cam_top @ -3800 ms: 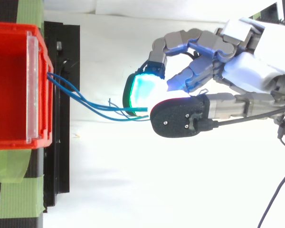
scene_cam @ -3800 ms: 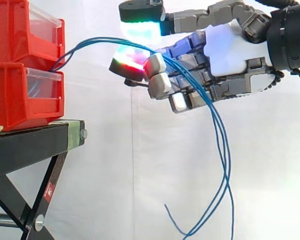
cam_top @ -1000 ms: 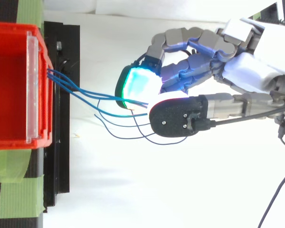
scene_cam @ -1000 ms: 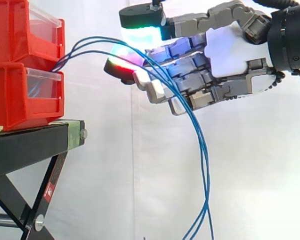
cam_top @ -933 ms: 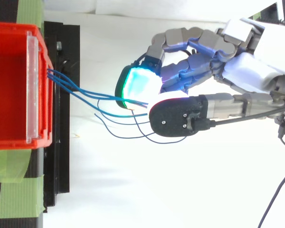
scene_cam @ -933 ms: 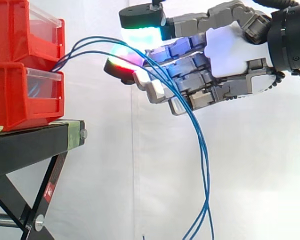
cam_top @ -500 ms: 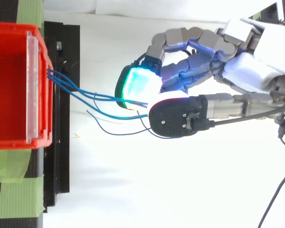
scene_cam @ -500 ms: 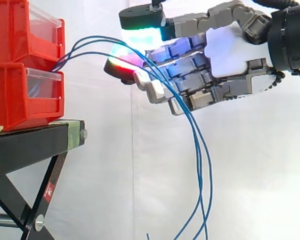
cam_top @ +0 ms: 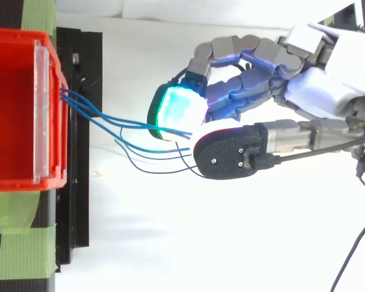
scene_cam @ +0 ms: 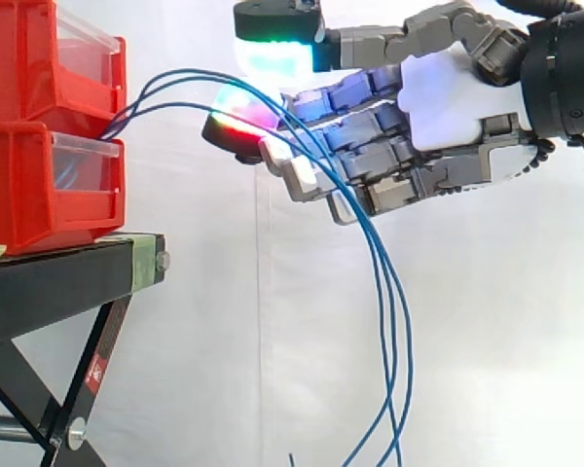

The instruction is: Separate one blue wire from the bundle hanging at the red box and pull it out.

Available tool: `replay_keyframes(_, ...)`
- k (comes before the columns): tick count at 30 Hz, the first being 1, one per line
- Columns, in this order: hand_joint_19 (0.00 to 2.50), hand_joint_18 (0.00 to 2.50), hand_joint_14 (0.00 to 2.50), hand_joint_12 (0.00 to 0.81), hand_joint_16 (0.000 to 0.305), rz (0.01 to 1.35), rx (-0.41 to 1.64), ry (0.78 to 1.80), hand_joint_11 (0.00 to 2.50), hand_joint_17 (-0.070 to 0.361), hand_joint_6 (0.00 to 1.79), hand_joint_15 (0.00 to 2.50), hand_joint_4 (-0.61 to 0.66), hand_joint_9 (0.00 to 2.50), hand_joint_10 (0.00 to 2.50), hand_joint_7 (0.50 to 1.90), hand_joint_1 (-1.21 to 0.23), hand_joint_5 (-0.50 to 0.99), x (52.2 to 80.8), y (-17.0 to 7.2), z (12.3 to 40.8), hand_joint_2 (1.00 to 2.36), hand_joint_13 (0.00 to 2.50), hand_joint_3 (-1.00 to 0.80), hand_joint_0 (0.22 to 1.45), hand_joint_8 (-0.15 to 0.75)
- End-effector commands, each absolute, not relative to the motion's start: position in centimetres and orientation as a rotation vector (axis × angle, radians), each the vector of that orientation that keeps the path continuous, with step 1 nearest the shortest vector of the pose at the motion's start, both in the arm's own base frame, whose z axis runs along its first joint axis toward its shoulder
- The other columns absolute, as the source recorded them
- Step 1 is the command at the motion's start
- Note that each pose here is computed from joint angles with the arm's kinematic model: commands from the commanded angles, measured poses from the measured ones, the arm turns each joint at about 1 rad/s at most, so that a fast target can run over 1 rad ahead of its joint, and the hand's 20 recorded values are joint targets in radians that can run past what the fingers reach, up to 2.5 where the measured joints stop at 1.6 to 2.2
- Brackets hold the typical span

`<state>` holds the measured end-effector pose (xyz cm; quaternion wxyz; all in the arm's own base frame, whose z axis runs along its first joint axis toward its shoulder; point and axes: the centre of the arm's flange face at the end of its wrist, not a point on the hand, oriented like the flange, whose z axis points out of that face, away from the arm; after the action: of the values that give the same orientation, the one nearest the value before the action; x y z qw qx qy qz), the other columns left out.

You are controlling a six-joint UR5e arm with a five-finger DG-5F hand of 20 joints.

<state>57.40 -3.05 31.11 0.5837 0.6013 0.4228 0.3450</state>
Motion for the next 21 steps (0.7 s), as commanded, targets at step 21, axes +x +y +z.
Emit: replay_keyframes(21,1.13,0.71,0.02,0.388,0.047,0.804,1.403,0.987,1.29,0.106,0.85,1.18,0.21,0.61,0.02,1.08,-0.82,-0.24,57.4,-3.06,31.12,1.02,0.83,-0.27,0.72,0.325)
